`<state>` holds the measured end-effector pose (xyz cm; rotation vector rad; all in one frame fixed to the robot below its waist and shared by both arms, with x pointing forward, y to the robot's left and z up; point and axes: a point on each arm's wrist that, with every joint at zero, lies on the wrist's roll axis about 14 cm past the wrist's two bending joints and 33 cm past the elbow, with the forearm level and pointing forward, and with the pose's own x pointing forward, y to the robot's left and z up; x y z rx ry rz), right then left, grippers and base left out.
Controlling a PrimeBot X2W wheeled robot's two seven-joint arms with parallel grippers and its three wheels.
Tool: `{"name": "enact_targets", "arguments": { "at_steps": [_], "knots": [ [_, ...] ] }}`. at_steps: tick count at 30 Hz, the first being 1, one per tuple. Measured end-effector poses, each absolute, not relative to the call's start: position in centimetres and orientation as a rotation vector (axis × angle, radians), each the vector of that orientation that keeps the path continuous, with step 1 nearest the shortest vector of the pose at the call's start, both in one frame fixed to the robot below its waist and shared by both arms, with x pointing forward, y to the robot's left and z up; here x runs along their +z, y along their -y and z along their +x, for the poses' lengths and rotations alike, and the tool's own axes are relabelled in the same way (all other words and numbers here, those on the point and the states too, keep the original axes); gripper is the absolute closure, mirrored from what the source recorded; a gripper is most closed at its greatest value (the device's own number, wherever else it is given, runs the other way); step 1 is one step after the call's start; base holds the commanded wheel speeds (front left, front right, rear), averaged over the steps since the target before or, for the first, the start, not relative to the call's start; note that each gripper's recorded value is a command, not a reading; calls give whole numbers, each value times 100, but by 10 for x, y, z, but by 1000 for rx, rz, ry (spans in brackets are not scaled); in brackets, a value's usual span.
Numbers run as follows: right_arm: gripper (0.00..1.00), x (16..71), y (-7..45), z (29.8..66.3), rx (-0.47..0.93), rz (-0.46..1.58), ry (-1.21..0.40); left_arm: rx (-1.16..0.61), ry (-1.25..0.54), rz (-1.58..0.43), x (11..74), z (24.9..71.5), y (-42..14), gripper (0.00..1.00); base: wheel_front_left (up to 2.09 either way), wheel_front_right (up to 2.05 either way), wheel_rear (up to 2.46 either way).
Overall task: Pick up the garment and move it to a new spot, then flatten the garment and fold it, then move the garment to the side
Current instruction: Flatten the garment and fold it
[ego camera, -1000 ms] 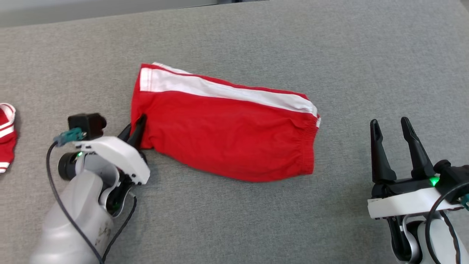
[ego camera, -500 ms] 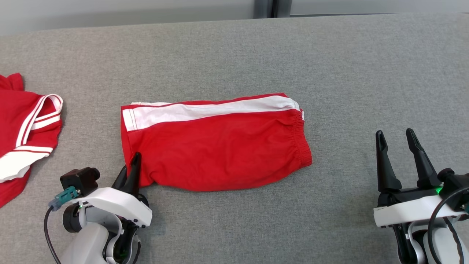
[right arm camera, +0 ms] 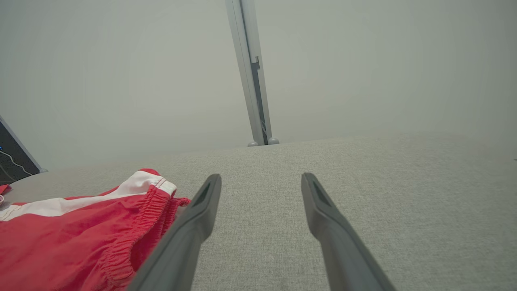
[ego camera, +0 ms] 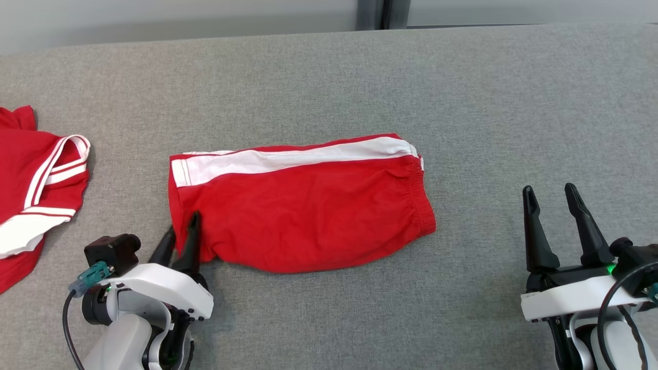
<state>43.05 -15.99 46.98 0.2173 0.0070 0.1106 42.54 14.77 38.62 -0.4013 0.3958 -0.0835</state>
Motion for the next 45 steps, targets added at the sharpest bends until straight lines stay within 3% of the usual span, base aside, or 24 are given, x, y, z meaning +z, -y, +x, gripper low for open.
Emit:
{"name": "enact_targets", "arguments": {
  "at_steps": [6,15,33,45],
  "knots": [
    [0,474,163,425,103,213,0,-66,-275,-369,413,432,-152,0,0,0,0],
    [0,488,160,410,120,199,16,-42,24,-215,501,429,-171,0,0,0,0],
    [0,493,161,380,136,175,-5,-21,-23,-145,491,366,-183,0,0,0,0],
    [0,493,164,373,126,177,-11,-14,-31,-149,492,357,-184,0,0,0,0]
  ]
}}
